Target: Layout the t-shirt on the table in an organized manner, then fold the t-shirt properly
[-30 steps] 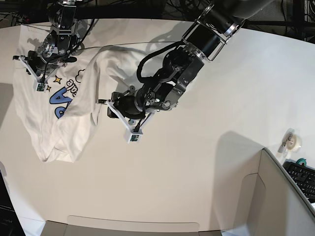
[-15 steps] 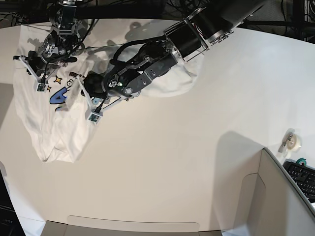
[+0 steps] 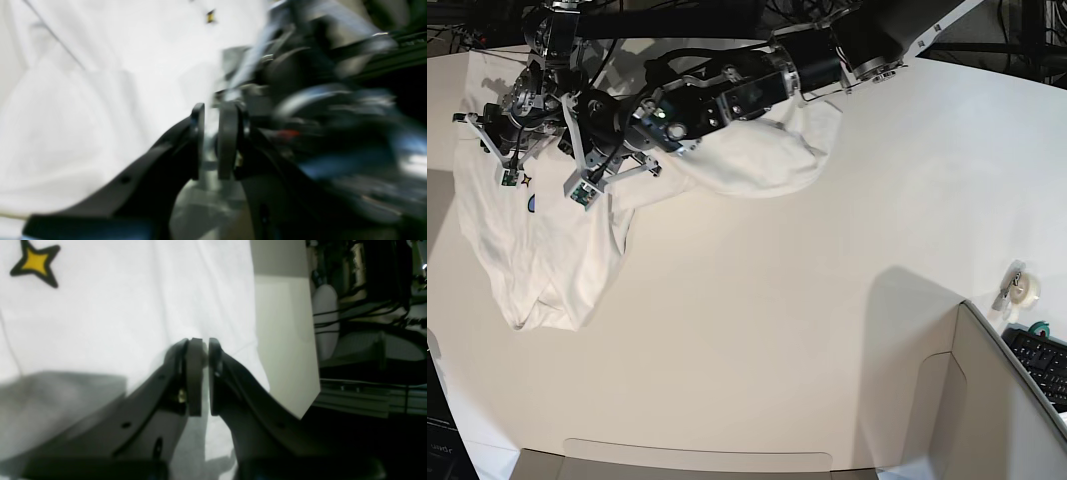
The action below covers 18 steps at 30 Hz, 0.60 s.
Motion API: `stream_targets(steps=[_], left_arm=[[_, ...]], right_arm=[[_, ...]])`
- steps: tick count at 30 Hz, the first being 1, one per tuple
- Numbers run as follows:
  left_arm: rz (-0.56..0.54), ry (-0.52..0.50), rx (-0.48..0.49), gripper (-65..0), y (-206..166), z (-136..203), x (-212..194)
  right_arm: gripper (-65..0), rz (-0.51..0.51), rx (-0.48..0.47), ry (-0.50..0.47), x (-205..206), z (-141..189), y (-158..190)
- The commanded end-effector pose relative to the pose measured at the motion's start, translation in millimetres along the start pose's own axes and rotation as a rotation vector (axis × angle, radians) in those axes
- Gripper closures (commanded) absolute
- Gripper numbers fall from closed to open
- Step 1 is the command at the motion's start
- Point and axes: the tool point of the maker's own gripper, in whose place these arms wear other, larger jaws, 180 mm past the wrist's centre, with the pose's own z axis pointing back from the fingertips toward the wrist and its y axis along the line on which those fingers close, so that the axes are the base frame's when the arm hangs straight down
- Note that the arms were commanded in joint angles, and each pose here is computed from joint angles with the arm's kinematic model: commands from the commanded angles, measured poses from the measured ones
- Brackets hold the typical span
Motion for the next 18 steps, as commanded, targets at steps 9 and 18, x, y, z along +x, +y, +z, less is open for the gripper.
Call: stream_targets(steps=[9, 18], left_arm=[[0.088, -0.129, 0.221, -25.3, 109.0, 65.8, 45.1], [0.385, -0.130, 0.277, -25.5, 189.0, 77.8, 23.7]], right_arm=[[-5.4, 0.002, 0.126, 0.088, -22.9, 2.7, 27.6], [-5.4, -0.001, 0.127, 0.086, -21.6, 2.9, 28.1]])
